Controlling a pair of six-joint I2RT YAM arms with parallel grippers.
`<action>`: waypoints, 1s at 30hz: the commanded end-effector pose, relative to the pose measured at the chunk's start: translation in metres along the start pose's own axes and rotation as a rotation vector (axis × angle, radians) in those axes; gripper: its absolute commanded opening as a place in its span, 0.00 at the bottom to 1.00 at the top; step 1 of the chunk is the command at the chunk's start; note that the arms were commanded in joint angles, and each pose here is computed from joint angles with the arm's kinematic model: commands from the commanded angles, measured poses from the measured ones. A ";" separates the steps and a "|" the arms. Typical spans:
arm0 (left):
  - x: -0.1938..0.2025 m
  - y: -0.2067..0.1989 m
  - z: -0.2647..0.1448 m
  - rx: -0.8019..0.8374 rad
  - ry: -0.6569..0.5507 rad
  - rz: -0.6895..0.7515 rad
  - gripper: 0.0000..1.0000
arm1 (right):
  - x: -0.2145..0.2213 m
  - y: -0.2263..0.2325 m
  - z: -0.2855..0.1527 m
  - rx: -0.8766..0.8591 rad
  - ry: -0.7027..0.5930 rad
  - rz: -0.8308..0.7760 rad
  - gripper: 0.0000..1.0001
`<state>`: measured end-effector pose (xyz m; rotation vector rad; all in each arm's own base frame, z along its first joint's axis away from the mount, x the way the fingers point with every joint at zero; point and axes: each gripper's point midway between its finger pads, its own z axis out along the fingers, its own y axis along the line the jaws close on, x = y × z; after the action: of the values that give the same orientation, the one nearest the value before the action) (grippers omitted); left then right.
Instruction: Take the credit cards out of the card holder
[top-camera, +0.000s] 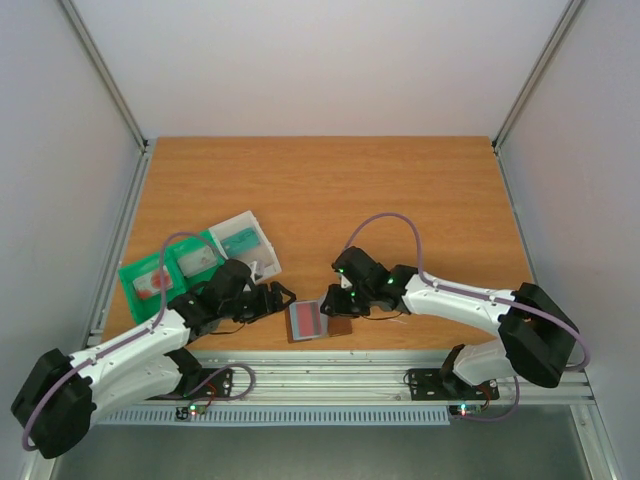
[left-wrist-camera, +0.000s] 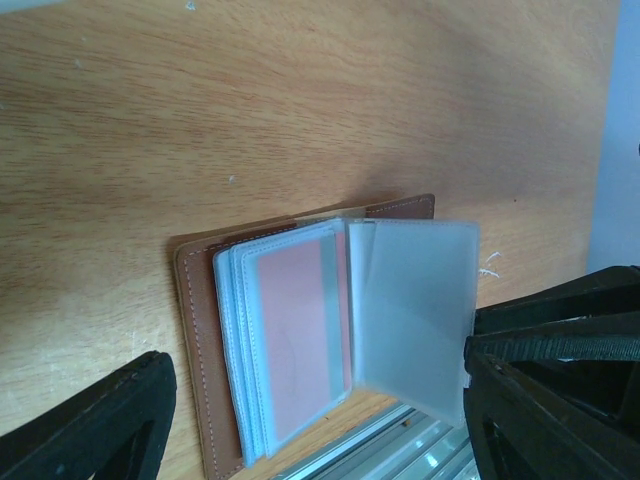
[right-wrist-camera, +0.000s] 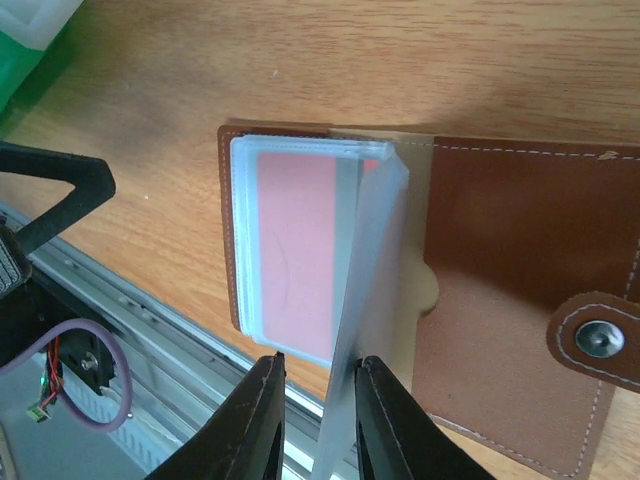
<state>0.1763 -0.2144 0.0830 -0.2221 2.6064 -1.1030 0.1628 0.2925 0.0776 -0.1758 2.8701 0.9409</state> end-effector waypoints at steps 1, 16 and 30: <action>-0.002 -0.009 0.003 0.048 -0.007 0.002 0.79 | -0.008 0.020 -0.009 -0.031 -0.051 -0.015 0.23; -0.002 -0.008 0.009 0.049 0.001 -0.004 0.74 | -0.005 0.025 -0.003 -0.004 -0.057 -0.079 0.21; -0.001 -0.017 0.012 0.082 0.026 -0.041 0.71 | 0.003 -0.003 0.039 0.081 0.033 -0.065 0.12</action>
<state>0.1748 -0.2224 0.0741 -0.2674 2.6408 -1.1563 0.1590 0.3048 0.0483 -0.2469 2.9297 0.8060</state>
